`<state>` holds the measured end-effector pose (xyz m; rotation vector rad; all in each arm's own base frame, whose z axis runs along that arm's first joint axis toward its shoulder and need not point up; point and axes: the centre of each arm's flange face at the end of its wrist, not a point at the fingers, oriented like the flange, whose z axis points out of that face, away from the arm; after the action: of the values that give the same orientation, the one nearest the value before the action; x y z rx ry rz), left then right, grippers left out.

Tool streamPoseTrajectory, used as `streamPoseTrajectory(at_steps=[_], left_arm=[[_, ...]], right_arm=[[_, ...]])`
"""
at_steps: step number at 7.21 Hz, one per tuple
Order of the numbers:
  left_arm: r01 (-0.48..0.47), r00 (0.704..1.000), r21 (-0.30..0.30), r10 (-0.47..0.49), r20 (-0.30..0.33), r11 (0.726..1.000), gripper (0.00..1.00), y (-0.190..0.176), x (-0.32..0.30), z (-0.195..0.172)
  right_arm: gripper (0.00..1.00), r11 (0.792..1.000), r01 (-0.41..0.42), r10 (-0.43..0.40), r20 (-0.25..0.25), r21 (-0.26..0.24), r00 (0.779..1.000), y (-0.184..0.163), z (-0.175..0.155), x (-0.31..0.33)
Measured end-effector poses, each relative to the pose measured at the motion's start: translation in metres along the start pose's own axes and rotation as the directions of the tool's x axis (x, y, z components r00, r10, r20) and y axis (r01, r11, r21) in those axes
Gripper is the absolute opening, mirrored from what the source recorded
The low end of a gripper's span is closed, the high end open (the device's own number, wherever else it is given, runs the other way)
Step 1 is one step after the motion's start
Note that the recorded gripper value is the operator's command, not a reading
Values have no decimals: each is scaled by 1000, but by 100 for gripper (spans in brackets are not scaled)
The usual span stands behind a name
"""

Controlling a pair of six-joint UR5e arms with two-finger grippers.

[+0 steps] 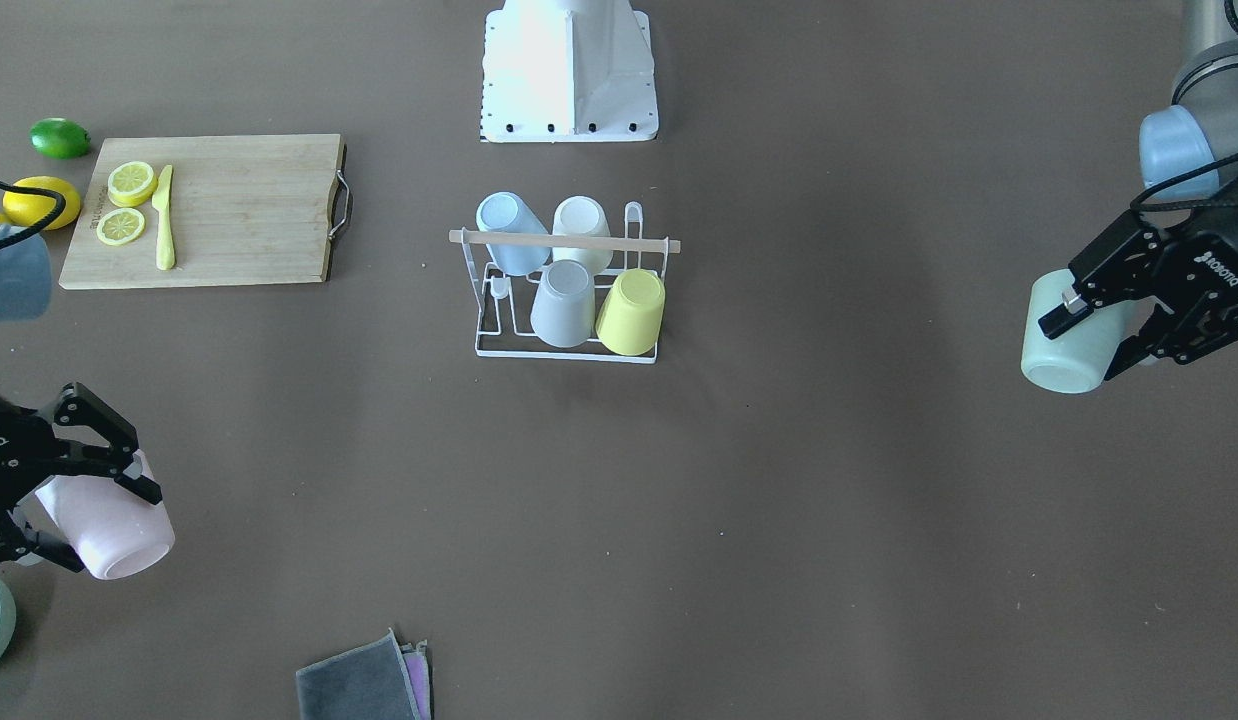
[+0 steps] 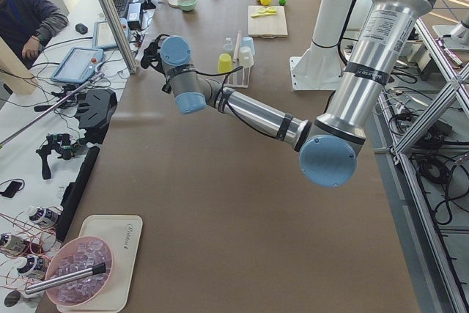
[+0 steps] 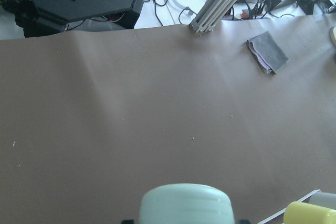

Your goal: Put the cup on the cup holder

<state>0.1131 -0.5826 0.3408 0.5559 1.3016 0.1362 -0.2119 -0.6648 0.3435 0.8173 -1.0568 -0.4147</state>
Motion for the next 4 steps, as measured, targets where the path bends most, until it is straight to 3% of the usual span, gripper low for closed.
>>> streamPoseTrajectory(at_steps=[2,4], left_arm=[[-119,991,171,129,-44,978,20,12,9,-11],[-196,973,305,224,-61,932,19,17,26,-12]], right_arm=[[50,981,-28,27,5,192,1000,6,35,-53],[50,936,-51,35,51,347,998,18,42,-78]])
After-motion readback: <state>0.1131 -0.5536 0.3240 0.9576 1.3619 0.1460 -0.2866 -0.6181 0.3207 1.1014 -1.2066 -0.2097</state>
